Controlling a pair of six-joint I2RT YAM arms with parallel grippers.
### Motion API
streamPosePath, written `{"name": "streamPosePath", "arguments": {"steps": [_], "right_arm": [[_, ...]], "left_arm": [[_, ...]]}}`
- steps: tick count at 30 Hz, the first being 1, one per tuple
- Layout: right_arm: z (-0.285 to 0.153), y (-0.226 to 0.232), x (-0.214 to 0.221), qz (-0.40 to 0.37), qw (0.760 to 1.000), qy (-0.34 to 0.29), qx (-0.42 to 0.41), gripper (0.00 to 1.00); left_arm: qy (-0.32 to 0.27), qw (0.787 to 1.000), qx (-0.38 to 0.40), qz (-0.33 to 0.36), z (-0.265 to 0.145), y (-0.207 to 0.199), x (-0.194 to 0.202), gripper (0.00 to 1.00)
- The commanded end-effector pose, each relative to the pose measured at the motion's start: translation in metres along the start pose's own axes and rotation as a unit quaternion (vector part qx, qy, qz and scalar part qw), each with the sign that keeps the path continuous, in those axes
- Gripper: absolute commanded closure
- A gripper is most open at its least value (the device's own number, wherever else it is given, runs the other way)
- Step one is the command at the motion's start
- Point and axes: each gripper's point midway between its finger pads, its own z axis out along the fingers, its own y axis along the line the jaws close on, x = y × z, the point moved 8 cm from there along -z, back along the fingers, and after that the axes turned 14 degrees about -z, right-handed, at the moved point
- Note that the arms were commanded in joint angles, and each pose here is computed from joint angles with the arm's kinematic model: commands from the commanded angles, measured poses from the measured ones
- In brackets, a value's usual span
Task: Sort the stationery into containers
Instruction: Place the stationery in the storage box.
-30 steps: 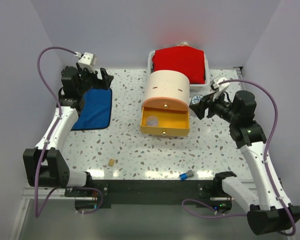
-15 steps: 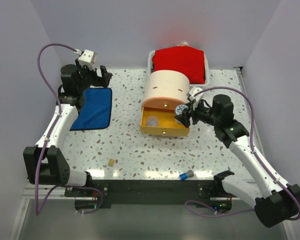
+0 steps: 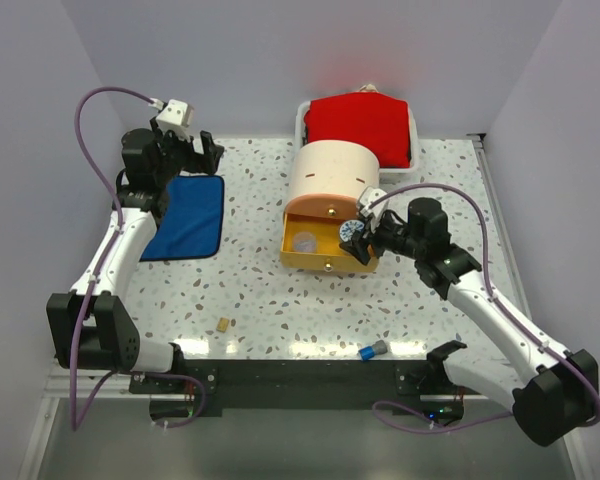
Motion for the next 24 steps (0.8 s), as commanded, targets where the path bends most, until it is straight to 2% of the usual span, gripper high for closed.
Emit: {"name": "streamPosePath", "arguments": {"steps": [1, 2, 5, 8, 11, 16, 22, 23, 24], "right_arm": [[0.008, -0.013, -0.011, -0.014, 0.999, -0.023, 0.036, 0.86], [0.008, -0.014, -0.011, -0.005, 0.999, -0.023, 0.04, 0.75], [0.01, -0.015, -0.011, 0.006, 0.999, -0.019, 0.042, 0.59], [0.009, -0.016, -0.016, 0.006, 0.999, -0.026, 0.042, 0.49], [0.005, -0.016, -0.02, 0.008, 0.999, -0.025, 0.038, 0.42], [0.002, -0.014, -0.022, 0.02, 0.999, -0.017, 0.032, 0.36], [0.001, -0.012, -0.018, 0.021, 0.999, -0.007, 0.025, 0.22], [0.001, -0.011, -0.017, 0.025, 0.999, -0.004, 0.025, 0.02], [0.001, -0.011, -0.017, 0.028, 0.999, -0.002, 0.023, 0.01]], "left_arm": [[-0.021, 1.0, 0.004, 0.02, -0.001, -0.003, -0.014, 0.1], [-0.021, 1.0, 0.004, 0.02, -0.001, -0.003, -0.014, 0.1], [-0.021, 1.0, 0.006, 0.019, -0.002, -0.004, -0.013, 0.1], [-0.02, 1.0, 0.006, 0.018, -0.003, -0.004, -0.012, 0.1], [-0.02, 1.0, 0.006, 0.017, -0.004, -0.005, -0.012, 0.1], [-0.022, 1.0, 0.01, 0.014, -0.005, -0.006, -0.012, 0.1], [-0.023, 1.0, 0.013, 0.012, -0.006, -0.007, -0.011, 0.1], [-0.023, 1.0, 0.013, 0.011, -0.007, -0.007, -0.011, 0.1], [-0.024, 1.0, 0.014, 0.011, -0.007, -0.008, -0.011, 0.1]]}}
